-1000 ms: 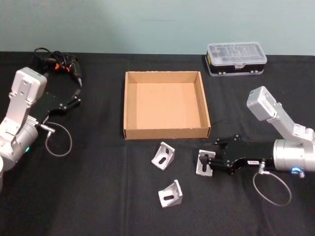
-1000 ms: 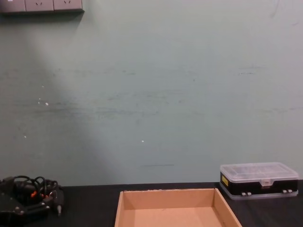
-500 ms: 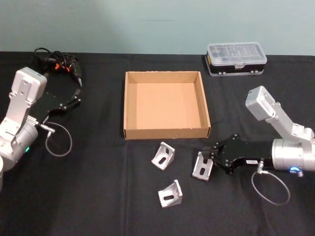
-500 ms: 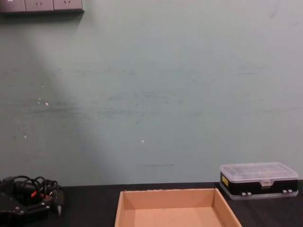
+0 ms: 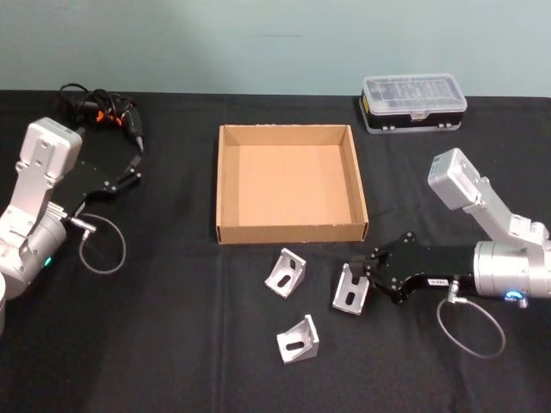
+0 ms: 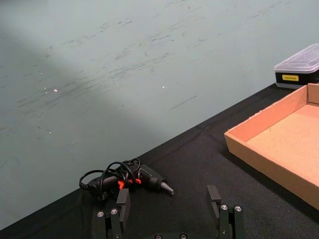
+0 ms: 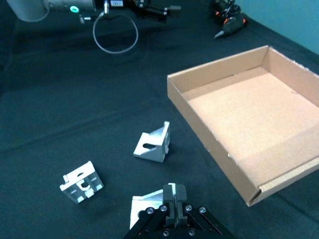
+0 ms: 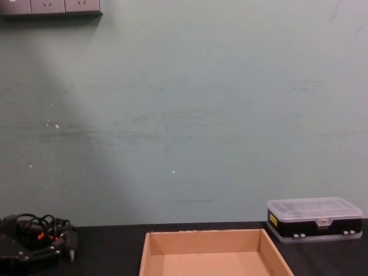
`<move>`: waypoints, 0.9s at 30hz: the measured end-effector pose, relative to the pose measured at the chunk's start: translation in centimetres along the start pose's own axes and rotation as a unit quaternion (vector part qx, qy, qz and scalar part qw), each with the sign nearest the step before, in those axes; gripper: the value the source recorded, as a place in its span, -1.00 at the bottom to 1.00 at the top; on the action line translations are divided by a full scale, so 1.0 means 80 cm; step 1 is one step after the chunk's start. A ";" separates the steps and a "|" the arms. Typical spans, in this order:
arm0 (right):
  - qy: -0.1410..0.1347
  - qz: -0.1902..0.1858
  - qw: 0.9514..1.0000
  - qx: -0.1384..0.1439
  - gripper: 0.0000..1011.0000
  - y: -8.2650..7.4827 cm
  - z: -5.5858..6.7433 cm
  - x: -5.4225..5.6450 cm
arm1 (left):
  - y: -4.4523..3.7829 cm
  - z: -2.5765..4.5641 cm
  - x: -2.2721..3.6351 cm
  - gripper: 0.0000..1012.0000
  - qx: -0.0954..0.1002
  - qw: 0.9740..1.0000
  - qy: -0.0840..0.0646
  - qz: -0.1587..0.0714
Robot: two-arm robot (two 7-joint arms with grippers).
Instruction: Use one hand to pick up the angle iron from the table and place it into the box.
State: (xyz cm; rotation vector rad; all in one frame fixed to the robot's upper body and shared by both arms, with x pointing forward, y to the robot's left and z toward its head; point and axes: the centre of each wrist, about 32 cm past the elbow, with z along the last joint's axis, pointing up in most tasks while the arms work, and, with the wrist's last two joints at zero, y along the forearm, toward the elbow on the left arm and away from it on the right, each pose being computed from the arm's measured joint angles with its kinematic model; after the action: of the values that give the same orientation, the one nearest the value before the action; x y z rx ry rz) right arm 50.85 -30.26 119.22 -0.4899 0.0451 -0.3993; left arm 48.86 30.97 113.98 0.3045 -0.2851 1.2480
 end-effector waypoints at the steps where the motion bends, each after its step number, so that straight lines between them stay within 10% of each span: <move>1: -0.001 0.000 1.000 0.002 -0.92 0.000 0.001 0.000 | 0.000 0.0000 0.0000 0.98 0.000 1.000 0.000 0.000; 16: -0.041 -0.027 0.997 0.058 -0.92 -0.011 0.051 0.016 | 0.000 0.0000 0.0000 0.98 0.000 1.000 0.000 0.000; 27: -0.065 -0.069 0.992 0.079 -0.92 0.007 0.072 0.055 | 0.000 0.0000 0.0000 0.98 0.000 1.000 0.000 0.000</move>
State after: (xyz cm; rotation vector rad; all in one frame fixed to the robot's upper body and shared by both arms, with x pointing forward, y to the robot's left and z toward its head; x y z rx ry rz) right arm 55.92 -28.89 124.26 -0.3629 -0.1467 -0.5012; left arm 48.86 30.97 113.98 0.3044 -0.2851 1.2479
